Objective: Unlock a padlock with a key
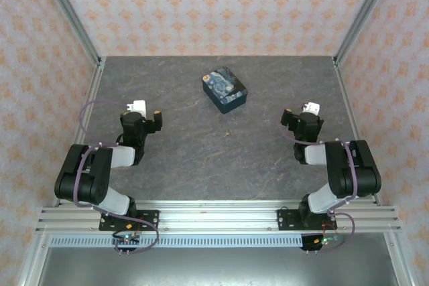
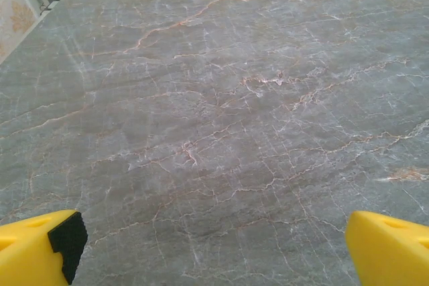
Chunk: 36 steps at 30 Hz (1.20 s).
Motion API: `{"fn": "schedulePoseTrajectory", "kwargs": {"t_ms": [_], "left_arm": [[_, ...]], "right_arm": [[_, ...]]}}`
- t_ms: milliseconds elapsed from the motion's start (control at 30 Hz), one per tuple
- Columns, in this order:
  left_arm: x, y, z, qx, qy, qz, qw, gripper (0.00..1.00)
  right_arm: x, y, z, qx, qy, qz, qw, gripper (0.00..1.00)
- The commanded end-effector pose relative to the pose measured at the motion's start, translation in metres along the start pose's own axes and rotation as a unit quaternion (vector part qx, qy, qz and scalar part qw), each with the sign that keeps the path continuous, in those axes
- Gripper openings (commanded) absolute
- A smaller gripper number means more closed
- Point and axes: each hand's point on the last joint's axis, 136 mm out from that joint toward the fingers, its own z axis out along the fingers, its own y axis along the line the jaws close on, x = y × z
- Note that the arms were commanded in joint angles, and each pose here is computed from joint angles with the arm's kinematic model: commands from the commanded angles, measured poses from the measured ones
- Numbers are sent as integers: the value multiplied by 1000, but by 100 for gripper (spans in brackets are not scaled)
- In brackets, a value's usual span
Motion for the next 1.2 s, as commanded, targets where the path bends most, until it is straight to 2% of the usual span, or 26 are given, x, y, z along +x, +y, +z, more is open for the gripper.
{"fn": "schedulePoseTrajectory", "kwargs": {"t_ms": [0, 867, 933, 1067, 1167], "left_arm": [[-7, 6, 3, -13, -5, -7, 1000, 100], [-10, 6, 3, -10, 2, -7, 1000, 100], [-20, 8, 1, -20, 17, -7, 1000, 100], [-39, 10, -4, -26, 39, -5, 999, 100], [-54, 13, -11, -32, 37, -28, 998, 100]], "right_arm": [[-10, 1, 0, -3, -11, -1, 1000, 99], [-11, 0, 0, -4, -12, 3, 1000, 99], [-20, -3, -3, 6, -18, 7, 1000, 99], [-53, -17, -14, 63, 22, 38, 997, 99], [-67, 2, -14, 24, 45, 95, 994, 99]]}}
